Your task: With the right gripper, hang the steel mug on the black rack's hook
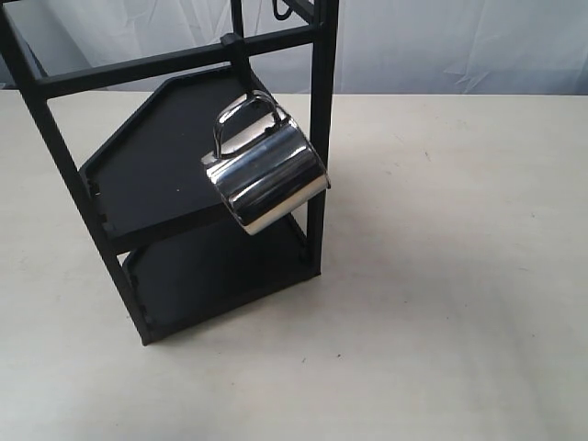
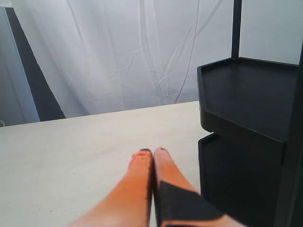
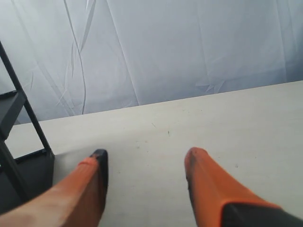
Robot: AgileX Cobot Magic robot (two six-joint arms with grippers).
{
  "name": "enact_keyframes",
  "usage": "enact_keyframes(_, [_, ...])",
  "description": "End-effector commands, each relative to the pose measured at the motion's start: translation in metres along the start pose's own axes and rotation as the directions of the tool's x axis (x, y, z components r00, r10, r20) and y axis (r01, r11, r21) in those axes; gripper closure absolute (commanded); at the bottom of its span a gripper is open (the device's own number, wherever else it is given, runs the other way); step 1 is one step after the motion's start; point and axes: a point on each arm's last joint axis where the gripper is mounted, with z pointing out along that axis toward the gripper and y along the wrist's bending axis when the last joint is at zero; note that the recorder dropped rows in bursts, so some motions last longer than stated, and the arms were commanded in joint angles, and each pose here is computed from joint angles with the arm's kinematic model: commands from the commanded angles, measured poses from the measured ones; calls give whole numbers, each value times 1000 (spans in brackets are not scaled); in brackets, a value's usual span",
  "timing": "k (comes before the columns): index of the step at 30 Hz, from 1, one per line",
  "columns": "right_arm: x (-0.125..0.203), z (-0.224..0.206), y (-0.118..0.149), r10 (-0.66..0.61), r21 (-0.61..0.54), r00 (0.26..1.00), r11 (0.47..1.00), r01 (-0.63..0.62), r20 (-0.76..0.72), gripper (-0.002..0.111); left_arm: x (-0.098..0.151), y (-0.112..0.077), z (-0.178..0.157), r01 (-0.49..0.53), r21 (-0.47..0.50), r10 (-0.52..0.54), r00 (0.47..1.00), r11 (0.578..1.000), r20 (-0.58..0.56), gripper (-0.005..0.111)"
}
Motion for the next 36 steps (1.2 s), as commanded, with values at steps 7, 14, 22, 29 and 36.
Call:
enact_keyframes(7, [0, 0, -1, -6, 9, 1000, 1000, 6, 12, 58, -1, 0, 0, 2, 4, -2, 1000, 1000, 10, 105])
enact_keyframes(14, [0, 0, -1, -6, 9, 1000, 1000, 6, 12, 58, -1, 0, 0, 2, 4, -2, 1000, 1000, 10, 105])
enact_keyframes(22, [2, 0, 1, -13, -8, 1000, 1000, 13, -13, 58, -1, 0, 0, 2, 4, -2, 1000, 1000, 10, 105])
enact_keyframes(29, [6, -1, -4, -240, 31, 968, 970, 243, -71, 58, -1, 0, 0, 2, 4, -2, 1000, 1000, 10, 105])
enact_keyframes(36, [8, -1, -7, -285, 53, 954, 955, 291, -96, 76, -1, 0, 0, 2, 4, -2, 1000, 1000, 10, 105])
